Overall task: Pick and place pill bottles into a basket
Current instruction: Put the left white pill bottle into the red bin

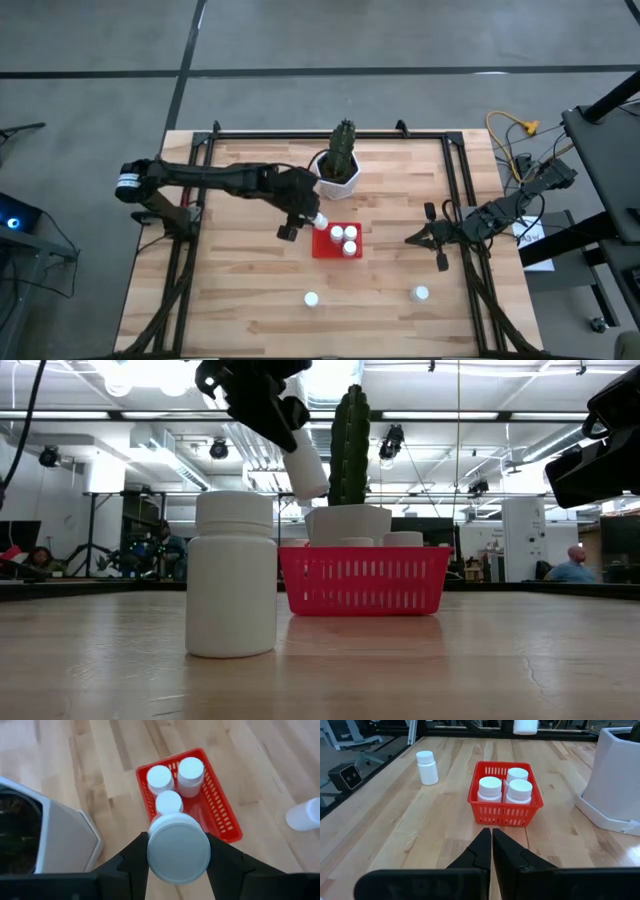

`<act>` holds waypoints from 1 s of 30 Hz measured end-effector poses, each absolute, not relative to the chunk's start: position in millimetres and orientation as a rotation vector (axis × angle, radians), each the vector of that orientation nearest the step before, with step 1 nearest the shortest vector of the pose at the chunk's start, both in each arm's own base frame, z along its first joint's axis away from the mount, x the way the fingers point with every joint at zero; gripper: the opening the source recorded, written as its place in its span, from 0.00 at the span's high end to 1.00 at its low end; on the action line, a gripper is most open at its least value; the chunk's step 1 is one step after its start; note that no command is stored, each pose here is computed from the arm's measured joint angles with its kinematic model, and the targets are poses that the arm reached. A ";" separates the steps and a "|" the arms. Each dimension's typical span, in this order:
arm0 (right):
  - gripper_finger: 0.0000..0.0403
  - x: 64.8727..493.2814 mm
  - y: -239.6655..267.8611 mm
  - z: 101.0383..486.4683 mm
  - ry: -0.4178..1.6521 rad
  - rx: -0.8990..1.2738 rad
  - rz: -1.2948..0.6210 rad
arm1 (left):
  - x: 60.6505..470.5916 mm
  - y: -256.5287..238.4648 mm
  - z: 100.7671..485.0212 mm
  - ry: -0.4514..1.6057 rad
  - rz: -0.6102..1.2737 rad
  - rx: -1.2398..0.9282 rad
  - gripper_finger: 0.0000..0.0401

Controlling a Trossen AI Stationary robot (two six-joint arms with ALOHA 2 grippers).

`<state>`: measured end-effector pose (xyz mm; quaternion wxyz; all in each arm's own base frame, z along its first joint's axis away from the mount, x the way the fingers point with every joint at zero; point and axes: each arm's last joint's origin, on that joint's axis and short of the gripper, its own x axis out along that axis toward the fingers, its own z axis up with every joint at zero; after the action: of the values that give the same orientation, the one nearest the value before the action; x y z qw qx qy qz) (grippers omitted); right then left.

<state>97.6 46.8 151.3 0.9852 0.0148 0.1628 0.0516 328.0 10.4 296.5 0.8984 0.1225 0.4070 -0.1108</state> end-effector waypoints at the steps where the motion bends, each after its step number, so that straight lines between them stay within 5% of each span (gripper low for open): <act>1: 0.98 97.6 46.8 151.2 0.327 0.030 0.104 | 329.6 11.2 295.0 0.843 -0.229 0.252 0.65; 30: 0.98 99.1 47.8 147.5 0.362 0.023 0.100 | 364.6 12.2 232.1 1.005 -0.280 0.209 0.65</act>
<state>99.1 47.8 147.5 0.9824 0.0116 0.1797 0.0499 364.6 12.2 232.1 0.8618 0.0998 0.4792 -0.1333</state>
